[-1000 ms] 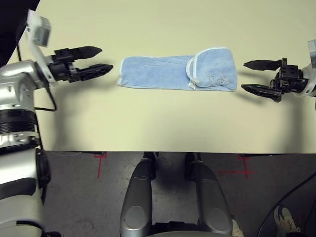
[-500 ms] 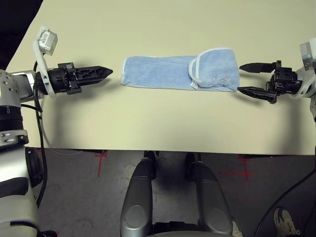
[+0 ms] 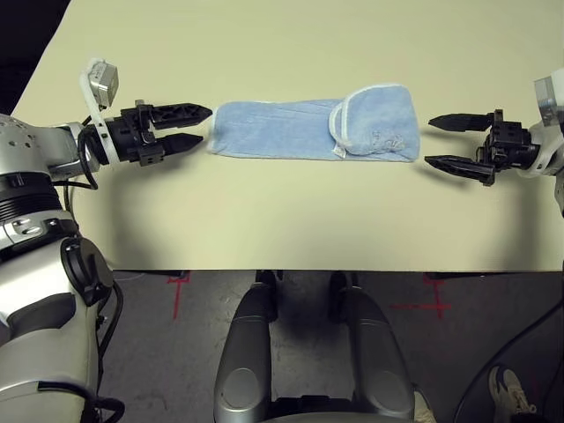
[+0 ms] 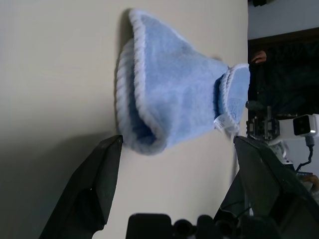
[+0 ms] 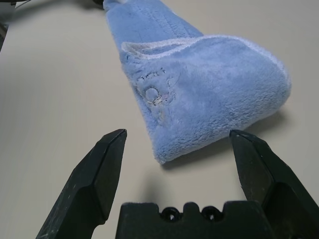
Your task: Fold the towel and set it aside.
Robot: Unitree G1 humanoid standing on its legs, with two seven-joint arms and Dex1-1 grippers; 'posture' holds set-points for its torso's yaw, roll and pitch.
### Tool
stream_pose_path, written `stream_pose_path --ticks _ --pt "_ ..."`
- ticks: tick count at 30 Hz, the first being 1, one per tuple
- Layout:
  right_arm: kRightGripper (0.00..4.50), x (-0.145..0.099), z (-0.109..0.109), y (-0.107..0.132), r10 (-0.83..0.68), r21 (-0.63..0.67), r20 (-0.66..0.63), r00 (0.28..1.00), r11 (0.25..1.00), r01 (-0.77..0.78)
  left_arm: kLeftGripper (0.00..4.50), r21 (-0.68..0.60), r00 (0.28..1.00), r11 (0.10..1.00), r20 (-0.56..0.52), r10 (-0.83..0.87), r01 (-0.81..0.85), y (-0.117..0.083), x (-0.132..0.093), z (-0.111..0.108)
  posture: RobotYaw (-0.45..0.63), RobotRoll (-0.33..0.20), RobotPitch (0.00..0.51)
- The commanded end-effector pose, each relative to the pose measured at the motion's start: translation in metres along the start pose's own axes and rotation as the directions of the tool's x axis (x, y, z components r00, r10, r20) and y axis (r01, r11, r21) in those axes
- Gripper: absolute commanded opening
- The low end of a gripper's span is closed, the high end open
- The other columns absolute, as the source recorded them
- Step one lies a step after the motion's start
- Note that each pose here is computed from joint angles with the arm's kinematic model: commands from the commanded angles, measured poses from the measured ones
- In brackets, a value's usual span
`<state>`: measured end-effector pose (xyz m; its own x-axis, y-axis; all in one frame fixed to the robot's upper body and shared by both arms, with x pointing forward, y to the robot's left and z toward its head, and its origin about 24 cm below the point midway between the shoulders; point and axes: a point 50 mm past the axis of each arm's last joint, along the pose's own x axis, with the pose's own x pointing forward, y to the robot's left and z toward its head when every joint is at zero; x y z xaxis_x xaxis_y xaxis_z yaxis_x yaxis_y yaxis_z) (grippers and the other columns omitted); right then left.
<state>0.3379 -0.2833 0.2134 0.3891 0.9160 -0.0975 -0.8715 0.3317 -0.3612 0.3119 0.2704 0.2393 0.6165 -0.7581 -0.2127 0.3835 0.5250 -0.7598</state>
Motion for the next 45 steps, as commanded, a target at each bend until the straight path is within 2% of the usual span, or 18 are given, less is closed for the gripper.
stream_pose_path --ticks 1,15,20,29,36,44,45 --pt "4.48 -0.003 0.003 0.000 0.002 -0.012 -0.004 1.000 1.000 -0.002 4.50 0.009 0.999 1.000 -0.032 -0.004 0.004 -0.001 -0.003 -0.006 0.08 0.000 0.363" --pt "4.48 0.004 0.008 0.000 0.027 -0.026 0.001 1.000 0.999 -0.027 4.50 -0.001 0.996 0.999 -0.077 -0.037 0.037 -0.008 0.021 -0.013 0.07 0.000 0.365" --pt "4.48 0.006 0.010 0.000 0.031 -0.028 0.004 1.000 0.999 -0.031 4.50 0.010 0.997 1.000 -0.081 0.009 -0.008 -0.007 0.028 -0.015 0.07 0.000 0.364" --pt "4.48 0.011 0.013 0.003 0.040 -0.030 0.008 0.999 0.999 -0.040 4.50 0.032 0.996 0.995 -0.003 0.090 -0.090 0.000 0.030 -0.012 0.07 0.000 0.363" --pt "4.48 0.012 0.012 0.002 0.036 -0.025 0.004 0.999 0.999 -0.036 4.50 0.043 0.992 0.991 0.010 0.129 -0.129 0.004 0.023 -0.010 0.07 0.000 0.364" --pt "4.48 0.011 0.008 0.001 0.030 -0.016 -0.003 1.000 0.999 -0.030 4.50 0.062 0.986 0.984 0.024 0.166 -0.167 0.011 0.024 -0.010 0.07 0.000 0.366" --pt "4.50 0.010 0.008 0.001 0.030 -0.016 -0.004 1.000 0.999 -0.030 4.33 0.065 0.985 0.983 0.027 0.170 -0.171 0.012 0.025 -0.010 0.07 0.000 0.365"
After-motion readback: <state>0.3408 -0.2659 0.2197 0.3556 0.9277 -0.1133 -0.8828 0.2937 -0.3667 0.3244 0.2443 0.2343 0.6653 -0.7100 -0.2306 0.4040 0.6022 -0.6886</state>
